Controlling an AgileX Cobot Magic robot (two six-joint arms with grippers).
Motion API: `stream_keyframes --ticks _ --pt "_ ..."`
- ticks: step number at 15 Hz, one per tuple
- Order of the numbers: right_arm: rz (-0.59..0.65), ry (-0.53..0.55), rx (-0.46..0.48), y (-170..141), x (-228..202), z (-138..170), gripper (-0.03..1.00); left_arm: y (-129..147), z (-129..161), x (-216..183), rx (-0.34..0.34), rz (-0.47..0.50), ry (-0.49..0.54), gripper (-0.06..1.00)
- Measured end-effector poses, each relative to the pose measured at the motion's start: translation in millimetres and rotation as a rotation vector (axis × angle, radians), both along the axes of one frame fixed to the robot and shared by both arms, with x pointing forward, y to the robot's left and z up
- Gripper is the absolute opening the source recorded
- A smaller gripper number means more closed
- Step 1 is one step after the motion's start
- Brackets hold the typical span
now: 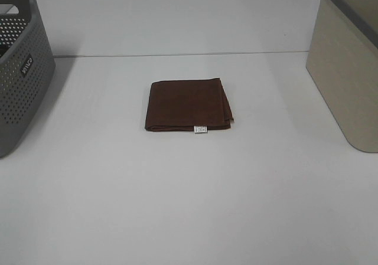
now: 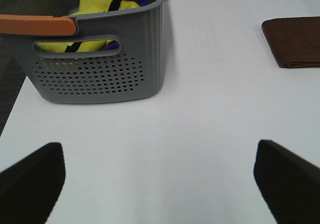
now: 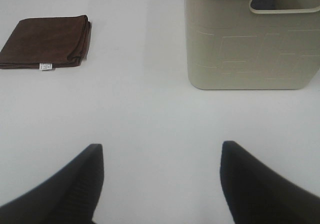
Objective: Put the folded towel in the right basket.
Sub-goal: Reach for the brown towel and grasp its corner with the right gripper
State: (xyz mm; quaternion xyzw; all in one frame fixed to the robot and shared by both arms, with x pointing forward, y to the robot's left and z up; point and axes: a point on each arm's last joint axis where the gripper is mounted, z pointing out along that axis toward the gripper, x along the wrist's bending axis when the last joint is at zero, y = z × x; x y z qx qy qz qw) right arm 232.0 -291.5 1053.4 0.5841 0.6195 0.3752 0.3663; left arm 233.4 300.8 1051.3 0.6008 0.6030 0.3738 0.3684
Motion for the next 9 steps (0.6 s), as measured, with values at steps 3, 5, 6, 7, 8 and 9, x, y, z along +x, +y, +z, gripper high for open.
stream_keyframes --ticks 3,5,6,7,8,9 --pt "0.0 0.0 0.0 0.0 0.0 0.0 0.64 0.0 0.0 0.0 0.0 0.0 0.0 0.97" --pt "0.0 0.0 0.0 0.0 0.0 0.0 0.64 0.0 0.0 0.0 0.0 0.0 0.0 0.97" --pt "0.0 0.0 0.0 0.0 0.0 0.0 0.64 0.0 0.0 0.0 0.0 0.0 0.0 0.97" --pt "0.0 0.0 0.0 0.0 0.0 0.0 0.64 0.0 0.0 0.0 0.0 0.0 0.0 0.97" --pt "0.0 0.0 0.0 0.0 0.0 0.0 0.64 0.0 0.0 0.0 0.0 0.0 0.0 0.97" --pt "0.0 0.0 0.0 0.0 0.0 0.0 0.64 0.0 0.0 0.0 0.0 0.0 0.0 0.97"
